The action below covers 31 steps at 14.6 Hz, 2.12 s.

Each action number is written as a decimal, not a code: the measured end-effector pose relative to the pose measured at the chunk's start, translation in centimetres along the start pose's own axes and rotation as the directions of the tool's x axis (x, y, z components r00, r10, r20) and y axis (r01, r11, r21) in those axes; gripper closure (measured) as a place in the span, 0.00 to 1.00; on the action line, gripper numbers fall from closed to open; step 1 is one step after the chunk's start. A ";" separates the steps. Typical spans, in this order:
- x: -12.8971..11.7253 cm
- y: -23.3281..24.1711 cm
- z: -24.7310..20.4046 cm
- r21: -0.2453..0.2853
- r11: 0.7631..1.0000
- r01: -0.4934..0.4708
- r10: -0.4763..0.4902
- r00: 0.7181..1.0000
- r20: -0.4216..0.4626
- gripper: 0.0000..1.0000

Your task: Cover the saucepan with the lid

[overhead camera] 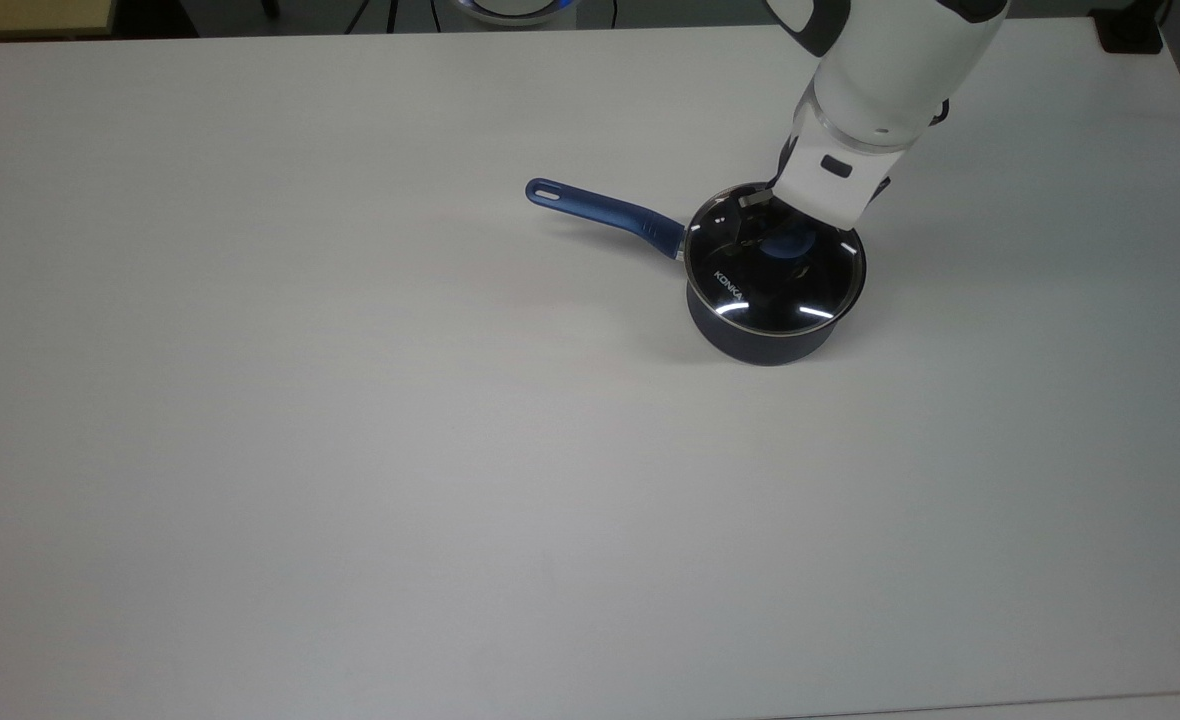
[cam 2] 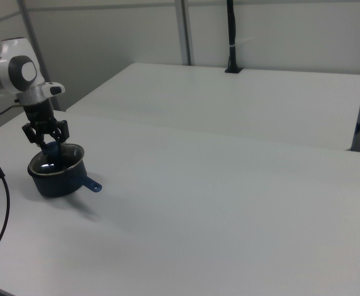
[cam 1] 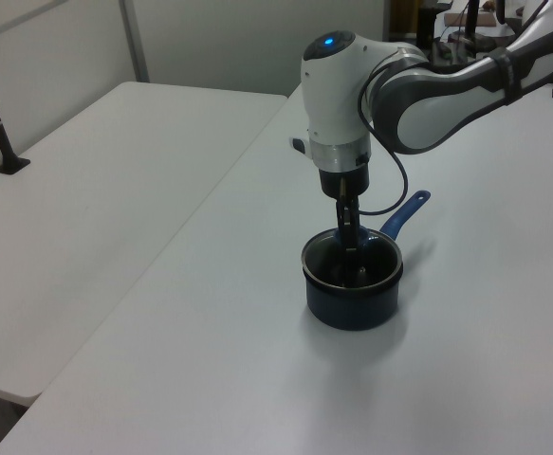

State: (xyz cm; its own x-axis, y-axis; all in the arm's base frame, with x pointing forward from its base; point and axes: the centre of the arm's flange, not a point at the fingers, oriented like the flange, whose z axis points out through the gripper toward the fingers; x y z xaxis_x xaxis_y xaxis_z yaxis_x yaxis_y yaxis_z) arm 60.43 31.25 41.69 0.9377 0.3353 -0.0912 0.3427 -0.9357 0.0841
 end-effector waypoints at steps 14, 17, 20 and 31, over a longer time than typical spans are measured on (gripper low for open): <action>-0.4 -2.0 1.2 -0.022 1.000 -0.006 0.006 1.000 0.011 0.12; -0.2 -1.4 0.9 -0.019 0.999 -0.048 0.048 0.999 -0.003 0.00; 0.1 0.4 -1.2 -0.007 0.996 -0.093 0.092 0.995 -0.040 0.00; -3.7 19.8 -9.4 0.021 0.942 -0.336 0.336 0.939 -0.077 0.00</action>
State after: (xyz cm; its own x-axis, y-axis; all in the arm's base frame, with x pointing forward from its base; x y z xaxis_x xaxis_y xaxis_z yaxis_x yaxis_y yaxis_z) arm 64.25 12.50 53.06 0.9998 0.0085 0.0195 0.0067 -0.9960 0.0891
